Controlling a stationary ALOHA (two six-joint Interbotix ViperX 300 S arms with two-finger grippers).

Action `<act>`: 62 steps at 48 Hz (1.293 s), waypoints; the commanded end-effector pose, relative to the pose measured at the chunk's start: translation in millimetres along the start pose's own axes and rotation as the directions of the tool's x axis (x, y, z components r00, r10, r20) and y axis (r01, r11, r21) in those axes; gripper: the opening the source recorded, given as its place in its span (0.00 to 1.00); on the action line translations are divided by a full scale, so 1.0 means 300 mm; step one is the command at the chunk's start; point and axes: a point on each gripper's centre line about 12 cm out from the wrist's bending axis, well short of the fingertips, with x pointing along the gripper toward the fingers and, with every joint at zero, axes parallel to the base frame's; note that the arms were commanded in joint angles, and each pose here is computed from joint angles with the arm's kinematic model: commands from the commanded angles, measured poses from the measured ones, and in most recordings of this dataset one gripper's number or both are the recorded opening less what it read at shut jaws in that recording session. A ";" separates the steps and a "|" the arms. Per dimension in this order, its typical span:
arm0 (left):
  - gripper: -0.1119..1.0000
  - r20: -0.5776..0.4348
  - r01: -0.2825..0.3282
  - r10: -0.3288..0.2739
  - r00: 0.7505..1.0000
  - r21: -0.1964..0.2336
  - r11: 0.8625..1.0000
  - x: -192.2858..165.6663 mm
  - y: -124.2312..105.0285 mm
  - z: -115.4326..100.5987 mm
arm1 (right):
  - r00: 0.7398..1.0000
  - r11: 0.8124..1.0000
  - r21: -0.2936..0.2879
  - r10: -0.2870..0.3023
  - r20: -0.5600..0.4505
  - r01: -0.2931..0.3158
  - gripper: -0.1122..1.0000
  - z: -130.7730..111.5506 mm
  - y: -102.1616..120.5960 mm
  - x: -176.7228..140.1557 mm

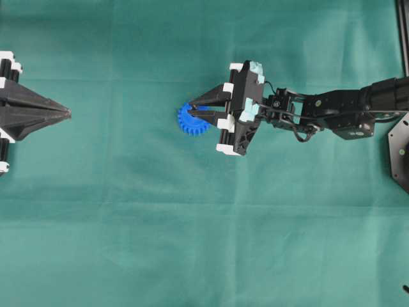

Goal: Insert the shaft placed at a random location into the center hole of the small gear at another random location.
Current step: 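Align and lower the shaft into the gear's center hole, then open the right gripper and withdraw it to the right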

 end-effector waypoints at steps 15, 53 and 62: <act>0.10 0.011 0.001 -0.001 1.000 -0.002 1.000 0.003 -0.001 0.011 | 1.000 1.000 0.007 -0.010 -0.001 0.010 0.36 -0.014 -0.005 0.035; 0.10 0.006 0.001 -0.001 1.000 -0.001 1.000 0.003 -0.001 0.006 | 1.000 1.000 0.017 -0.004 -0.025 0.004 0.87 0.012 0.000 0.026; 0.10 0.009 0.001 -0.001 1.000 -0.003 1.000 0.002 -0.001 0.009 | 1.000 1.000 0.021 0.007 0.007 -0.007 0.88 0.092 0.009 -0.016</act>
